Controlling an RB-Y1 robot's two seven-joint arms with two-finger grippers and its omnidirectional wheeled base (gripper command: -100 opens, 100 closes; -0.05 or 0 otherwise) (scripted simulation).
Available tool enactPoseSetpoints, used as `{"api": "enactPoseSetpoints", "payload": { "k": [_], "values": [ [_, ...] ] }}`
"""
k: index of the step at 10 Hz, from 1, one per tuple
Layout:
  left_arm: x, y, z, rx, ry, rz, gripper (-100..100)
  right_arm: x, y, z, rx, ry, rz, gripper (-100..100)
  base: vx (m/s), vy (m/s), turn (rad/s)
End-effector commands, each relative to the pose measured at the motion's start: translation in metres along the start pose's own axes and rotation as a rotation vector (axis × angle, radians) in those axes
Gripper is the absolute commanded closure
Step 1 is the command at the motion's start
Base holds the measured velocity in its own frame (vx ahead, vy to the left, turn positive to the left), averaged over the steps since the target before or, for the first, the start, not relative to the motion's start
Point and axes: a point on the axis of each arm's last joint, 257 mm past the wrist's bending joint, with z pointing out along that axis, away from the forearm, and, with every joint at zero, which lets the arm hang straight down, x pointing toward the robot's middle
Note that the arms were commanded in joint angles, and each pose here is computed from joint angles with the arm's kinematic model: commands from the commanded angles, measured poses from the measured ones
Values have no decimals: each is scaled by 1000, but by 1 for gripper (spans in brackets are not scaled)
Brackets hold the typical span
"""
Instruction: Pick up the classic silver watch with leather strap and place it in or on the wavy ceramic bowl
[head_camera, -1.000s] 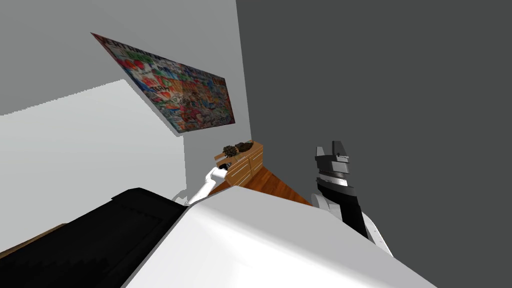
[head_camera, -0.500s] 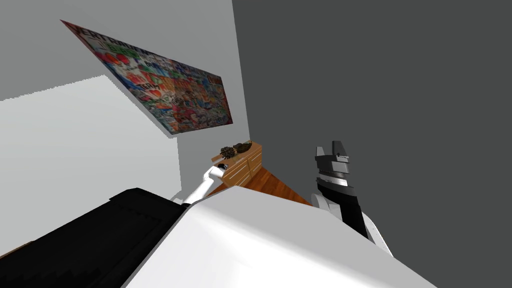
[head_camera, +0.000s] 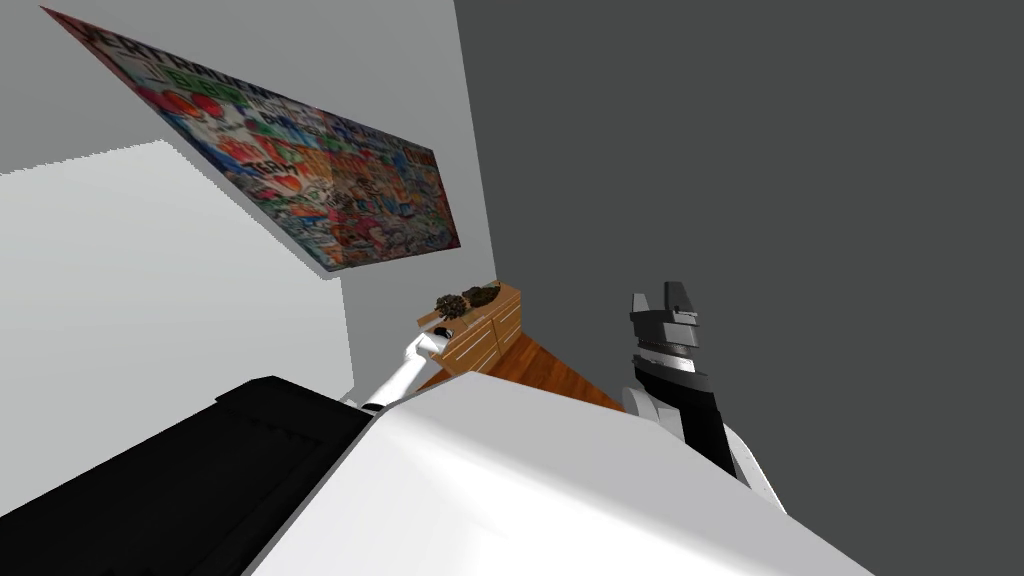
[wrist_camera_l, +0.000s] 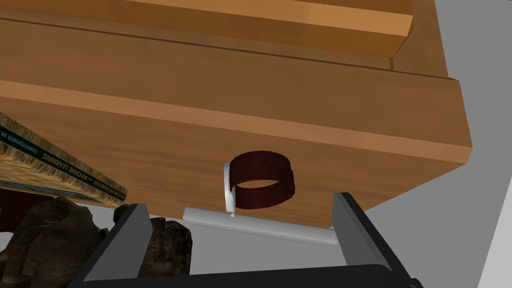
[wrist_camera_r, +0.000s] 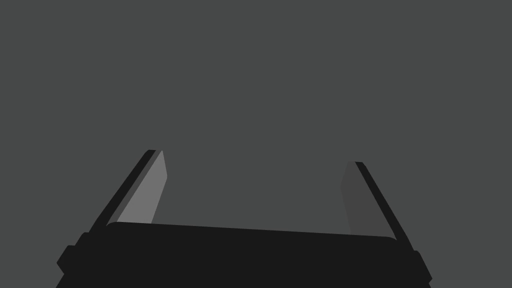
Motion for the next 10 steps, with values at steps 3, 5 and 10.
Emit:
{"api": "enactPoseSetpoints", "payload": {
  "k": [3,5,10],
  "values": [
    [-8,17,11,-21,-8,-27,-100,0,0,0,0,0,0,0,-30,3,-90],
    [-12,25,16,-33,-12,-42,-100,0,0,0,0,0,0,0,-24,0,-97],
    [-16,32,20,-41,-15,-53,100,0,0,0,0,0,0,0,-12,-1,-42]
  ]
}}
